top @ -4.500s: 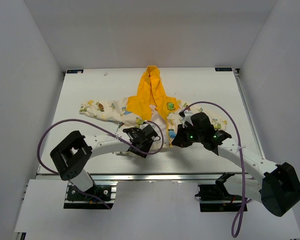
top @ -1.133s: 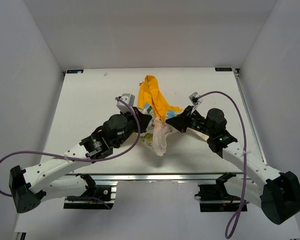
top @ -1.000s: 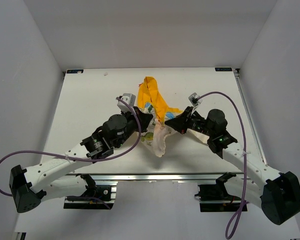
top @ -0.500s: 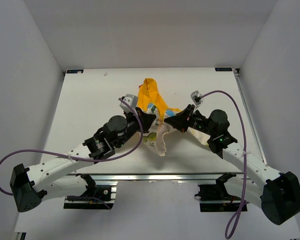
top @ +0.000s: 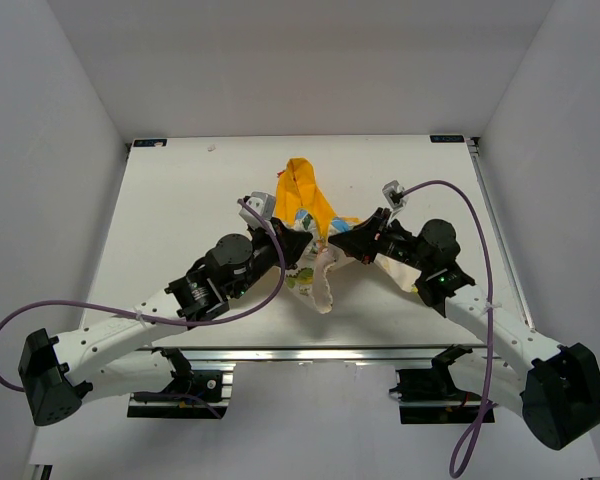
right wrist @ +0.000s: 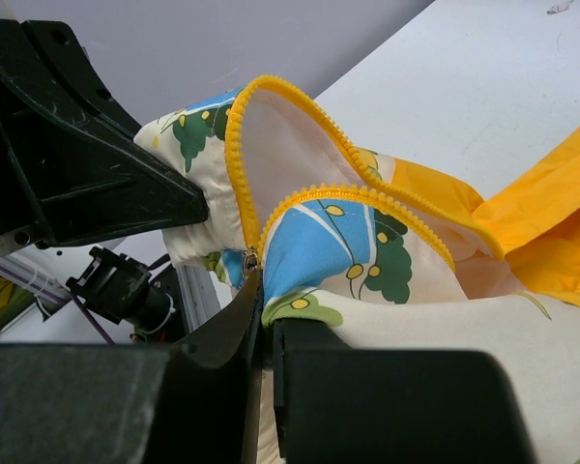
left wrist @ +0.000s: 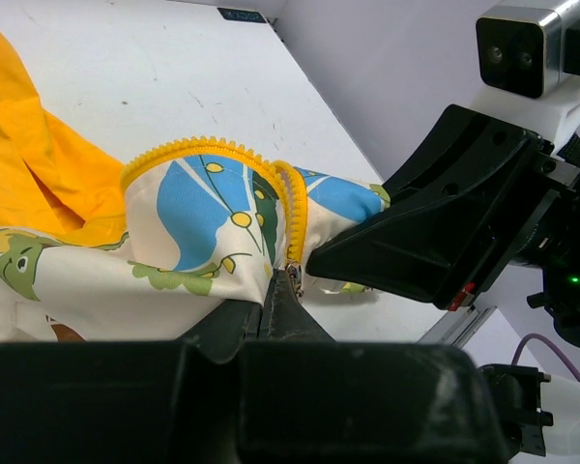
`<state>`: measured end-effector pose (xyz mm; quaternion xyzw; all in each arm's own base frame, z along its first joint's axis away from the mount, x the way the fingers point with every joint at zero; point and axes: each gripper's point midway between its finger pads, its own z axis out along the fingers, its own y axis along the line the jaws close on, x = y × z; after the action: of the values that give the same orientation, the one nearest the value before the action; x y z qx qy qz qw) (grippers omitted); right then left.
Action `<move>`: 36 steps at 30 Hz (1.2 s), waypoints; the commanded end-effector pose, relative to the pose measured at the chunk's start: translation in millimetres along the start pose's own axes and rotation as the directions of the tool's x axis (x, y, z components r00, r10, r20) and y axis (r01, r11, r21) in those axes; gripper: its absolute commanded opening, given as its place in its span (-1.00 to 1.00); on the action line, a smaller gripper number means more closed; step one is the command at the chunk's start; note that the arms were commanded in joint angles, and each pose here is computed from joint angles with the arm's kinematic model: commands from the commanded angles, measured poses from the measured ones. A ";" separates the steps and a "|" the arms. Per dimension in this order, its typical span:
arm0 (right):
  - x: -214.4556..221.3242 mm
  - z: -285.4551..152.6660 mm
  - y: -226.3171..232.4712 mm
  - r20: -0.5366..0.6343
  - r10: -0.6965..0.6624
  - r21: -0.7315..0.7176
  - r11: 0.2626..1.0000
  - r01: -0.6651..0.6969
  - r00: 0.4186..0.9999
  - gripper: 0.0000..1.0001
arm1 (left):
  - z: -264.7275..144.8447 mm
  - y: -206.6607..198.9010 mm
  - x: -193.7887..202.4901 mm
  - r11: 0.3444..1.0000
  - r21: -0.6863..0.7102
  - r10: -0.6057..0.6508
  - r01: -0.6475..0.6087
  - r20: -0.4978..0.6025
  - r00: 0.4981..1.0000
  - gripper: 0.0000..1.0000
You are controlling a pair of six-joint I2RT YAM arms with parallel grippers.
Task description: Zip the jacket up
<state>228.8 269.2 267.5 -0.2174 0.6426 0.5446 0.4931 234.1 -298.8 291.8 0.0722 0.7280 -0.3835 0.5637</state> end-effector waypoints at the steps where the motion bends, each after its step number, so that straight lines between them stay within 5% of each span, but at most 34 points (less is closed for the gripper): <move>1: -21.2 0.5 13.9 0.062 -0.058 -0.053 0.997 0.062 0.996 -1.00 | -6.1 -8.1 -12.9 0.999 0.036 -0.005 0.004 0.043 0.999 -1.00; 36: -33.5 -7.5 27.3 0.086 -0.056 -0.149 0.987 0.068 0.995 -1.00 | -16.2 -18.4 15.9 0.988 0.152 0.029 -0.020 -0.054 0.998 -1.00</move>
<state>223.7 265.5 277.2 -0.2266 0.6245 0.5762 0.4761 219.9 -303.2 284.6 0.1016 0.7227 -0.4083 0.5484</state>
